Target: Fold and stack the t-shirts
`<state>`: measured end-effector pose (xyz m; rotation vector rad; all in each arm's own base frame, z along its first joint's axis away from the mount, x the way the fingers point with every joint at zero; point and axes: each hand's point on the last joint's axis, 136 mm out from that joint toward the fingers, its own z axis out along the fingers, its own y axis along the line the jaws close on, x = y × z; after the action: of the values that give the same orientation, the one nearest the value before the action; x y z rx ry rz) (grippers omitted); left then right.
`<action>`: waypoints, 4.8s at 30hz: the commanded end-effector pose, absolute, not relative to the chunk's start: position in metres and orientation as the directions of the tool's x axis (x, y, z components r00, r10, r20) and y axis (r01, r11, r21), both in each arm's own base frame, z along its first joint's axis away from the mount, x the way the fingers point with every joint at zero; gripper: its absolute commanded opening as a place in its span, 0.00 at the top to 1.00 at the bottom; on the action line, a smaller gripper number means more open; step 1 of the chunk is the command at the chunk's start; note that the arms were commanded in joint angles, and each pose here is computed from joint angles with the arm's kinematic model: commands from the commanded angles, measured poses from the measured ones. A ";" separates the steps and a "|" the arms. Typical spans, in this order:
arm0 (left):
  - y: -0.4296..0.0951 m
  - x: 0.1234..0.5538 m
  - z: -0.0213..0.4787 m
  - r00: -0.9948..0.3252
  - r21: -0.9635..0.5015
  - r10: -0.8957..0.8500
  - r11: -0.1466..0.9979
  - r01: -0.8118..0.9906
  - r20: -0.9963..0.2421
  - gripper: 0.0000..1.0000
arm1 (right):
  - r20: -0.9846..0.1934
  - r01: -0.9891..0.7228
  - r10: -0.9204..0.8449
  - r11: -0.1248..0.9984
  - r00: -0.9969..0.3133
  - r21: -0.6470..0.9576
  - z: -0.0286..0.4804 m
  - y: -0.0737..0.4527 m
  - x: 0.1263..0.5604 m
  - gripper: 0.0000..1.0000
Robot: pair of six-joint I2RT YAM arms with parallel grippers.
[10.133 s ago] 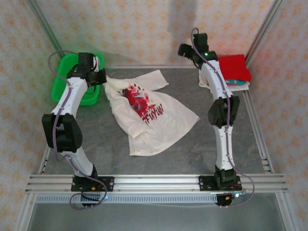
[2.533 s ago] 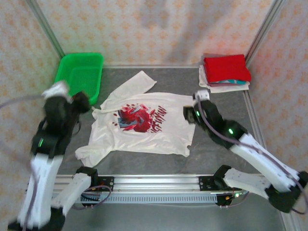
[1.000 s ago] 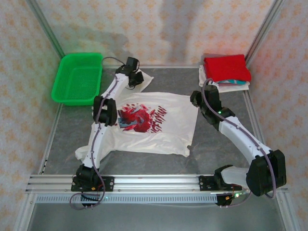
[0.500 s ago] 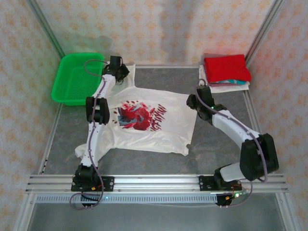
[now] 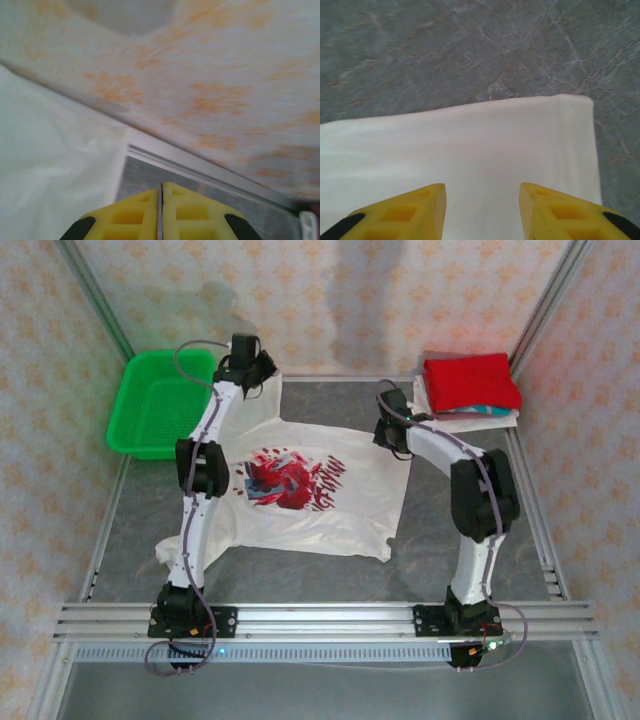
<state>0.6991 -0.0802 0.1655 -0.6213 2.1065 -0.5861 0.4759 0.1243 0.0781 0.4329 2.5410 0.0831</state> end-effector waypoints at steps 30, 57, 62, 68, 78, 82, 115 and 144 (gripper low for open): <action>0.001 0.264 0.157 -0.602 -0.248 -0.594 0.790 -0.560 -0.534 0.62 | -0.401 0.510 0.584 0.812 -0.705 0.285 0.010 0.074 0.635 0.64; -0.015 0.171 0.047 -0.668 -0.162 -0.710 0.703 -0.693 -0.225 0.76 | -0.533 0.149 0.412 0.871 -0.739 0.468 0.206 0.135 0.457 0.39; -0.017 0.166 0.084 -0.583 -0.296 -0.769 0.639 -0.710 -0.261 1.00 | -0.483 0.239 0.361 0.925 -0.798 0.297 0.164 0.108 0.387 0.39; -0.036 0.159 0.108 -0.525 -0.462 -0.834 0.538 -0.705 -0.170 1.00 | -0.396 0.363 0.402 0.916 -0.826 0.173 0.121 0.068 0.309 0.33; -0.035 0.196 0.177 -0.436 -0.625 -0.862 0.492 -0.606 -0.256 1.00 | -0.136 0.527 0.575 0.804 -0.807 0.275 0.069 0.052 0.254 0.33; -0.036 0.197 0.174 -0.409 -0.652 -0.884 0.450 -0.610 -0.227 1.00 | -0.088 0.549 0.598 0.777 -0.797 0.308 0.058 0.058 0.238 0.34; -0.029 0.183 0.135 -0.359 -0.676 -0.916 0.381 -0.630 -0.181 1.00 | -0.167 0.581 0.698 0.685 -0.696 0.440 0.046 0.060 0.263 0.58; 0.008 0.138 0.147 -0.199 -0.652 -0.940 0.336 -0.679 -0.277 1.00 | -0.118 0.584 0.654 0.731 -0.747 0.353 0.047 0.051 0.191 1.00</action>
<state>0.1527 -0.0073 0.1494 -1.3484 2.0103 -0.6029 0.2196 0.0545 0.0721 0.9180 2.5961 0.4939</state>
